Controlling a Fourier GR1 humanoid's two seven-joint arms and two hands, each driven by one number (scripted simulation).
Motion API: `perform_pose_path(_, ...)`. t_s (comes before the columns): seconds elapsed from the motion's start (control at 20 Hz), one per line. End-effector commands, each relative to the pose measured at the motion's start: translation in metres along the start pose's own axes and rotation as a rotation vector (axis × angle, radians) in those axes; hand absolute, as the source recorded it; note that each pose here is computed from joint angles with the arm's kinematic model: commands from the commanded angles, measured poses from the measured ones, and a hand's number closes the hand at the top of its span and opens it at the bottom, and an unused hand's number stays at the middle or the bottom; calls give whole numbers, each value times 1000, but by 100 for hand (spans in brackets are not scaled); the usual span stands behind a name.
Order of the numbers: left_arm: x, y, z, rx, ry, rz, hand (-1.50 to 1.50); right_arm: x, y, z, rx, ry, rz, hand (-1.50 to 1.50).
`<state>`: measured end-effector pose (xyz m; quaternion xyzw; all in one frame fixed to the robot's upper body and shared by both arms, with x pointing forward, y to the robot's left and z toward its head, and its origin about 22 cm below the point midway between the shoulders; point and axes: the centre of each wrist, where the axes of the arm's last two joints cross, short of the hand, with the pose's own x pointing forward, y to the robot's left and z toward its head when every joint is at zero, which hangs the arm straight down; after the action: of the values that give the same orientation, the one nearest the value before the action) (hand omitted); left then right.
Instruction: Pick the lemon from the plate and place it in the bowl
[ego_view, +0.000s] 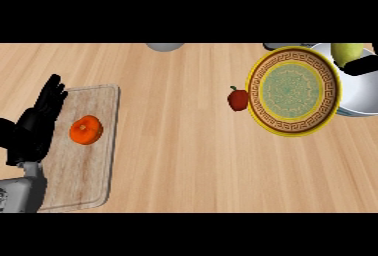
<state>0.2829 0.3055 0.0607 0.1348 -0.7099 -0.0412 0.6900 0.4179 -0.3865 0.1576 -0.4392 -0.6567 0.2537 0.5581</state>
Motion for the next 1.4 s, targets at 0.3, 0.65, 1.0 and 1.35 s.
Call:
perform_pose_path(0.3,0,-11,-3,-28,-23,10,0,-69,5,25,248,245,76,-150)
perform_pose_path(0.65,-2,-11,1,0,-7,16,0,-62,-23,12,176,145,-303,-150)
perform_pose_path(1.0,-5,-4,6,1,-11,0,0,-97,-62,31,-94,134,-762,-150)
perform_pose_path(1.35,8,-5,-2,-1,-27,16,0,-157,-108,86,-24,202,-776,-150)
